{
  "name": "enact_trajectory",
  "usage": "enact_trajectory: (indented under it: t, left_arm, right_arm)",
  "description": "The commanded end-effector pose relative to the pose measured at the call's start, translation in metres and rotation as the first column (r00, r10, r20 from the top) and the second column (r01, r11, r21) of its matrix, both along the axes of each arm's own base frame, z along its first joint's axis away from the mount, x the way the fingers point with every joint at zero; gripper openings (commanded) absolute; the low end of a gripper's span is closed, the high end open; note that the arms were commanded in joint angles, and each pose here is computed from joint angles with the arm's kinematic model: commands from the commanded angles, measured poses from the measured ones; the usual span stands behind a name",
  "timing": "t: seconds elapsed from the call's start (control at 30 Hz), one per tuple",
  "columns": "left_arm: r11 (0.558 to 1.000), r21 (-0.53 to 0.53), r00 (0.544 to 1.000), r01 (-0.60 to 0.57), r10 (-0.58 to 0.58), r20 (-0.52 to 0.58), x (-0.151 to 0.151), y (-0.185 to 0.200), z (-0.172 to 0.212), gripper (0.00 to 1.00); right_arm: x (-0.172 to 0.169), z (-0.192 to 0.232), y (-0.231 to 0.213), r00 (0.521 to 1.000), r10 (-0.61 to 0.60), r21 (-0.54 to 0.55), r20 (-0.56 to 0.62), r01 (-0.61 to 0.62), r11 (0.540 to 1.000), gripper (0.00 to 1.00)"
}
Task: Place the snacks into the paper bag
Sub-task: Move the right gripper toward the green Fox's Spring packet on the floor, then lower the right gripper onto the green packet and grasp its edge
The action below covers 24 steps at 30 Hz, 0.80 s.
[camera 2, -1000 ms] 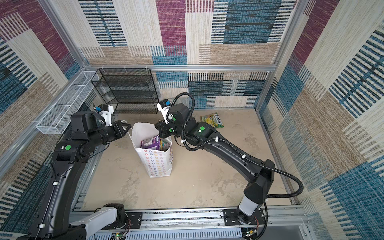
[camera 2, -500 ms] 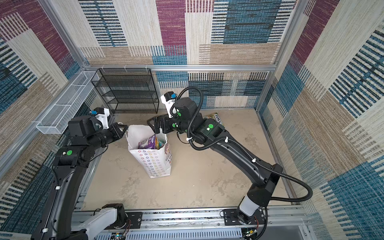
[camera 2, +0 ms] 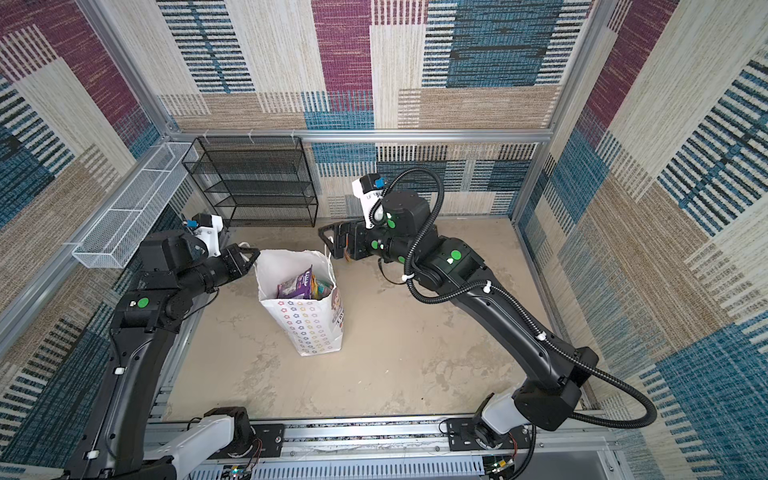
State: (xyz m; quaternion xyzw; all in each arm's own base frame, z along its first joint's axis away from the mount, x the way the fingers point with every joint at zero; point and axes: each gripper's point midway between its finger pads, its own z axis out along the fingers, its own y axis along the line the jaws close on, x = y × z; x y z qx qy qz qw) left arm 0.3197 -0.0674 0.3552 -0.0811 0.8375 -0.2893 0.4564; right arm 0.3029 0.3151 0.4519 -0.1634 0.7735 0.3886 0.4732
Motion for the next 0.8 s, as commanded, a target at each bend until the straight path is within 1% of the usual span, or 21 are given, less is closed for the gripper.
enact_trajectory:
  t: [0.0, 0.1, 0.17, 0.33, 0.43, 0.53, 0.63, 0.73, 0.77]
  left_arm:
    - [1.000, -0.016, 0.999, 0.017, -0.016, 0.048, 0.005, -0.003, 0.011, 0.00]
    - [1.000, -0.017, 0.999, 0.014, -0.013, 0.046, 0.005, -0.003, 0.010, 0.00]
    - [1.000, -0.020, 0.999, 0.019, -0.018, 0.046, 0.005, -0.004, 0.010, 0.00]
    - [1.000, -0.021, 0.999, 0.019, -0.018, 0.044, 0.005, -0.003, 0.009, 0.00]
    - [0.999, -0.026, 0.999, 0.025, -0.024, 0.045, 0.005, -0.005, 0.010, 0.00]
    - [0.999, -0.026, 0.999, 0.025, -0.024, 0.046, 0.005, -0.005, 0.010, 0.00]
    - [0.999, -0.026, 0.999, 0.025, -0.024, 0.047, 0.005, -0.005, 0.010, 0.00]
    - [0.999, -0.029, 0.999, 0.026, -0.024, 0.048, 0.005, -0.005, 0.010, 0.00]
    - [0.999, -0.027, 0.999, 0.026, -0.025, 0.048, 0.005, -0.005, 0.010, 0.00]
  right_arm:
    - [0.020, 0.005, -0.027, 0.998, -0.061, 0.046, 0.010, 0.060, 0.997, 1.00]
    - [0.054, -0.021, -0.065, 0.987, -0.152, 0.075, -0.056, 0.156, 0.985, 1.00]
    - [0.078, -0.053, -0.093, 0.969, -0.216, 0.089, -0.124, 0.227, 0.970, 1.00]
    - [0.127, -0.131, -0.165, 0.884, -0.391, 0.108, -0.257, 0.428, 0.897, 1.00]
    - [0.151, -0.173, -0.204, 0.821, -0.484, 0.096, -0.301, 0.532, 0.842, 1.00]
    - [0.175, -0.212, -0.234, 0.769, -0.548, 0.063, -0.327, 0.597, 0.800, 1.00]
    - [0.199, -0.249, -0.257, 0.719, -0.588, 0.012, -0.370, 0.637, 0.771, 1.00]
    - [0.223, -0.282, -0.268, 0.700, -0.595, -0.020, -0.395, 0.641, 0.767, 1.00]
    - [0.232, -0.287, -0.271, 0.699, -0.599, -0.030, -0.389, 0.641, 0.767, 1.00]
